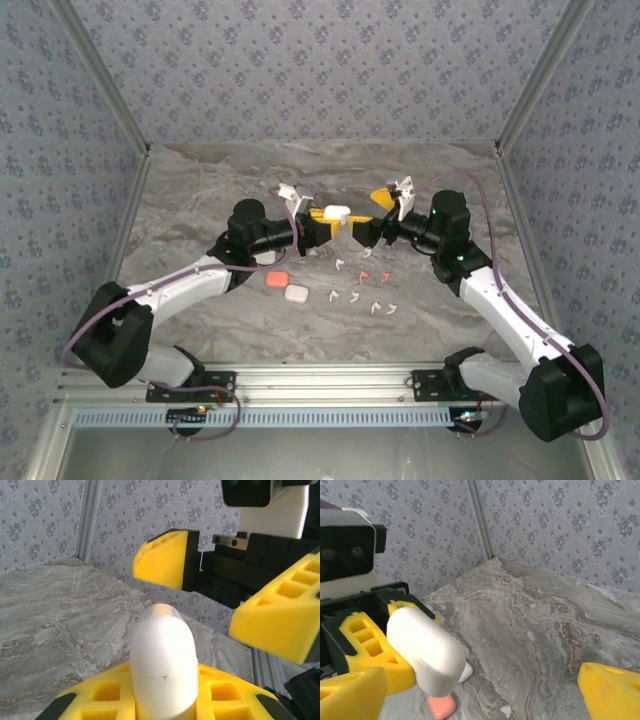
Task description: Insert the wireless bluetooth earbuds into the charging case
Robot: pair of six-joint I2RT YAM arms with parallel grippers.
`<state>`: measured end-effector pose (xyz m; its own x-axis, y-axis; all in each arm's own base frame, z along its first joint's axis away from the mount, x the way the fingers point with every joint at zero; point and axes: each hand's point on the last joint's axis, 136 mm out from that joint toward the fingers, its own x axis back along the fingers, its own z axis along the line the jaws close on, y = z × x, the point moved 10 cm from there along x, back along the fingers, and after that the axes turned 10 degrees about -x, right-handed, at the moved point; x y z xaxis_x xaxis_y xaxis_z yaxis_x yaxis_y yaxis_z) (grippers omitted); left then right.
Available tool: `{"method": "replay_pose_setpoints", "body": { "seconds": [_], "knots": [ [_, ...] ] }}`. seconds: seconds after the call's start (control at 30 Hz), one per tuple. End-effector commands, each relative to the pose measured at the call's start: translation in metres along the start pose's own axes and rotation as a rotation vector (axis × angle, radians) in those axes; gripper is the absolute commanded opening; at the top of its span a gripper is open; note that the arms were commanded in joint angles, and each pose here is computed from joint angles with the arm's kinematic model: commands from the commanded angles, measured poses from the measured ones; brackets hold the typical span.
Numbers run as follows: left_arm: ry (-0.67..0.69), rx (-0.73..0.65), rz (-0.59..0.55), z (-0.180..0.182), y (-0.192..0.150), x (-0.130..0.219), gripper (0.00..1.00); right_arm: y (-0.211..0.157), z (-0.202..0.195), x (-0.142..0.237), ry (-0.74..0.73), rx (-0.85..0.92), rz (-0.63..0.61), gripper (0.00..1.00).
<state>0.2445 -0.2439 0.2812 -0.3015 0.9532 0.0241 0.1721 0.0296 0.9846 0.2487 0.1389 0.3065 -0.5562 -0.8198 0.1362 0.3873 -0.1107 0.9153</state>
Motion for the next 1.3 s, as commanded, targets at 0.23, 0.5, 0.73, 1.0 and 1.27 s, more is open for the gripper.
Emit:
{"method": "replay_pose_setpoints", "body": {
  "seconds": [0.23,0.5,0.73,1.0,1.27],
  "knots": [
    [-0.082,-0.114,-0.080,-0.014,0.027,0.002,0.00,0.008,-0.002,-0.010,-0.014,0.003,-0.009,1.00],
    [-0.098,-0.153,-0.069,-0.015,0.026,0.002,0.01,0.013,-0.004,-0.012,-0.032,0.010,-0.006,1.00],
    [-0.099,-0.185,-0.067,-0.017,0.027,0.004,0.00,0.018,-0.007,-0.012,-0.062,0.022,-0.005,1.00],
    [-0.106,-0.234,-0.075,-0.018,0.027,0.005,0.00,0.026,-0.009,-0.014,-0.075,0.015,0.004,1.00],
    [-0.050,-0.291,-0.073,-0.014,0.018,0.006,0.00,0.037,0.002,0.004,-0.034,0.026,-0.022,1.00]
  ]
}}
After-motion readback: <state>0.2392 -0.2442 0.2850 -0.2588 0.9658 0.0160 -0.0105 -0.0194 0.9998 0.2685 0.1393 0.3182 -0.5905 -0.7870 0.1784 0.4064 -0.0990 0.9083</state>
